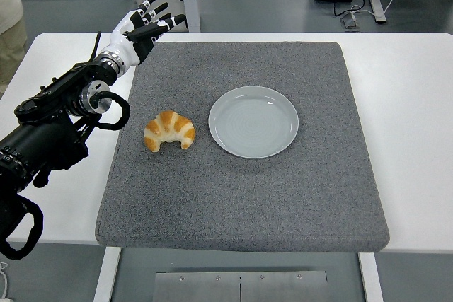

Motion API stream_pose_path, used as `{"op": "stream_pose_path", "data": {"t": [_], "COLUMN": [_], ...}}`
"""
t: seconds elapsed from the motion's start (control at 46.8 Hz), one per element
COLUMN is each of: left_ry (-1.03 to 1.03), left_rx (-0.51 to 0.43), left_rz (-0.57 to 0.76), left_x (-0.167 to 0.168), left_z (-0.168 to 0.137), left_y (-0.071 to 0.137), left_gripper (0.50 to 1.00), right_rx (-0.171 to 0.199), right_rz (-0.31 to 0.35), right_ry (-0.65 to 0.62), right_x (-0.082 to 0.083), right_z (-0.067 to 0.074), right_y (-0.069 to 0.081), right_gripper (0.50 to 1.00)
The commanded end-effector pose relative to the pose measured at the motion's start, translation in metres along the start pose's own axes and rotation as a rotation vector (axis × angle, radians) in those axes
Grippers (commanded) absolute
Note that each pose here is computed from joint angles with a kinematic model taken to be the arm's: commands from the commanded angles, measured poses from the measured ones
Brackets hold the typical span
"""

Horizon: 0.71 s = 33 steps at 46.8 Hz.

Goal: Place the bread on the plate

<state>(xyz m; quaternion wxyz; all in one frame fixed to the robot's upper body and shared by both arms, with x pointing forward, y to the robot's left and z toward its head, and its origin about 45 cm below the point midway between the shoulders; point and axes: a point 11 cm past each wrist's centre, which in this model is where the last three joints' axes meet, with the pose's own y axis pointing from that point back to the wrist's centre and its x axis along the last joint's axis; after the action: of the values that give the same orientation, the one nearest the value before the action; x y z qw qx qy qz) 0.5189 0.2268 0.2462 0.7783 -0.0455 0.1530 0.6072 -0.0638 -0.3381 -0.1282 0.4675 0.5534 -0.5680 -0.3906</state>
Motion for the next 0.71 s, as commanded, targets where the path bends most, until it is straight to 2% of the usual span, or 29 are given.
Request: {"op": "stream_pose_path", "data": {"t": [0.0, 0.684], "left_ry": [-0.001, -0.015], "left_rx": [0.001, 0.009], "left_rz": [-0.001, -0.004], "left_x": [-0.0002, -0.0009], "left_z": [-0.0003, -0.0027], "left_y": [0.0, 0.0002], "left_gripper": [0.974, 0.974], "right_rx": [0.0, 0.0], "right_rz": [0.0, 0.0], "right_ry": [0.0, 0.0], "right_x": [0.0, 0.0], "right_z": [0.0, 0.0], "right_y": [0.0, 0.0], "right_gripper": [1.0, 1.0]}}
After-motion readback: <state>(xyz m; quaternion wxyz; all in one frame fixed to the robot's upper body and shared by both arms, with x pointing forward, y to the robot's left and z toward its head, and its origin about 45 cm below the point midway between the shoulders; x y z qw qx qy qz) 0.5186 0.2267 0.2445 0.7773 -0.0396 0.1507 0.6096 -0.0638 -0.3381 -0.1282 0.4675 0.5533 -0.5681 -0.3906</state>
